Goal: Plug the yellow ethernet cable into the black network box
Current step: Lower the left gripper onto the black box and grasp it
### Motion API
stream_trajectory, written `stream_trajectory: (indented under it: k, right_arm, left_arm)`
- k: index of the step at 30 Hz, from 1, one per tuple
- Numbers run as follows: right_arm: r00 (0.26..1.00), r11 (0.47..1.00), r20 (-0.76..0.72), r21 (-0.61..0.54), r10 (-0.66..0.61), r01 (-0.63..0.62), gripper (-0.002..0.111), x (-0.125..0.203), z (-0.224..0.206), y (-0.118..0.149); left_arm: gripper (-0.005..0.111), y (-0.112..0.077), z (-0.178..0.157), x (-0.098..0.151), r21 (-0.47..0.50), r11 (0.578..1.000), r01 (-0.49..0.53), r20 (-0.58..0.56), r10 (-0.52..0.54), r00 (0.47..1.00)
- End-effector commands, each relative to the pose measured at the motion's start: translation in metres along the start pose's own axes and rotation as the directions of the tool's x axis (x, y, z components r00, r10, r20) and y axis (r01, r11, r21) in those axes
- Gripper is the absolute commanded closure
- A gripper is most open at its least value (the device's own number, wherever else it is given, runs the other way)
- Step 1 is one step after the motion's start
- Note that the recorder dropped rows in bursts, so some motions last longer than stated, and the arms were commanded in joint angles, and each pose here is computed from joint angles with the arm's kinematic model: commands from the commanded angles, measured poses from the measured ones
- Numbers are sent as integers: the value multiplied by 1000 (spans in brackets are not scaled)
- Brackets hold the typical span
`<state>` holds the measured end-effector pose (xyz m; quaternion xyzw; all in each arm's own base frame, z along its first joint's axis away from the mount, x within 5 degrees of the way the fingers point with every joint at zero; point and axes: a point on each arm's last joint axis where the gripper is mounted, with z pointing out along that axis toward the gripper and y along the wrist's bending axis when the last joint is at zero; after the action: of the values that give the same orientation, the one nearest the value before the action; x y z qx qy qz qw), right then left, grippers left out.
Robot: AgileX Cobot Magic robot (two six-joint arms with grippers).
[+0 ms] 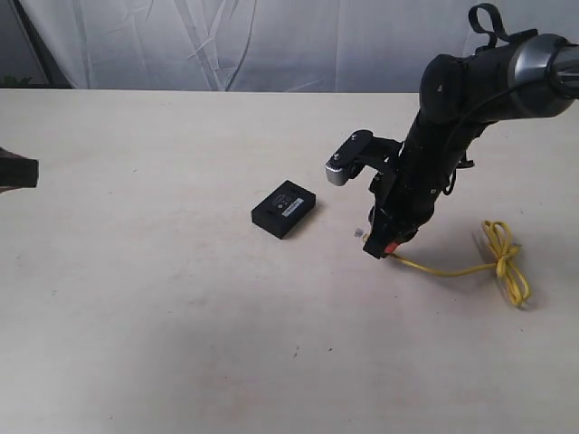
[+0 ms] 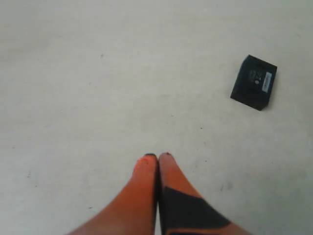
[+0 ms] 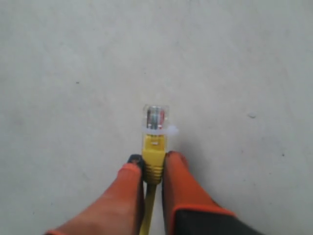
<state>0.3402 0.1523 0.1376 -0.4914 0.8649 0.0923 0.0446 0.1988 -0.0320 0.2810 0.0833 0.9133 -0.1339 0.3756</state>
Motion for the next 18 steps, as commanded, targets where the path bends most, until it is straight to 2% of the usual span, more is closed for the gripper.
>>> stream_trajectory:
  k: [1, 4, 9, 13, 18]
  right_arm:
    - [1000, 1000, 1, -2, -17, 17, 109, 1, 1, 0]
    - [1000, 1000, 2, -6, -14, 14, 109, 1, 2, 0]
    - [1000, 1000, 21, -24, -10, 10, 109, -1, 2, 2]
    - [999, 999, 23, -22, -31, 31, 109, -1, 2, 2]
    - [999, 999, 19, -26, -33, 33, 109, 0, 2, 2]
  left_arm:
    - [107, -2, 30, -22, 119, 993, -10, -60, 17, 998]
    - [107, -8, 48, -31, 165, 986, -31, -82, 45, 996]
    - [107, -38, 113, -56, 285, 952, -111, -190, 170, 967]
    - [107, -60, 160, -82, 351, 916, -192, -186, 269, 945]
    - [107, -72, 199, -94, 430, 883, -188, -239, 312, 919]
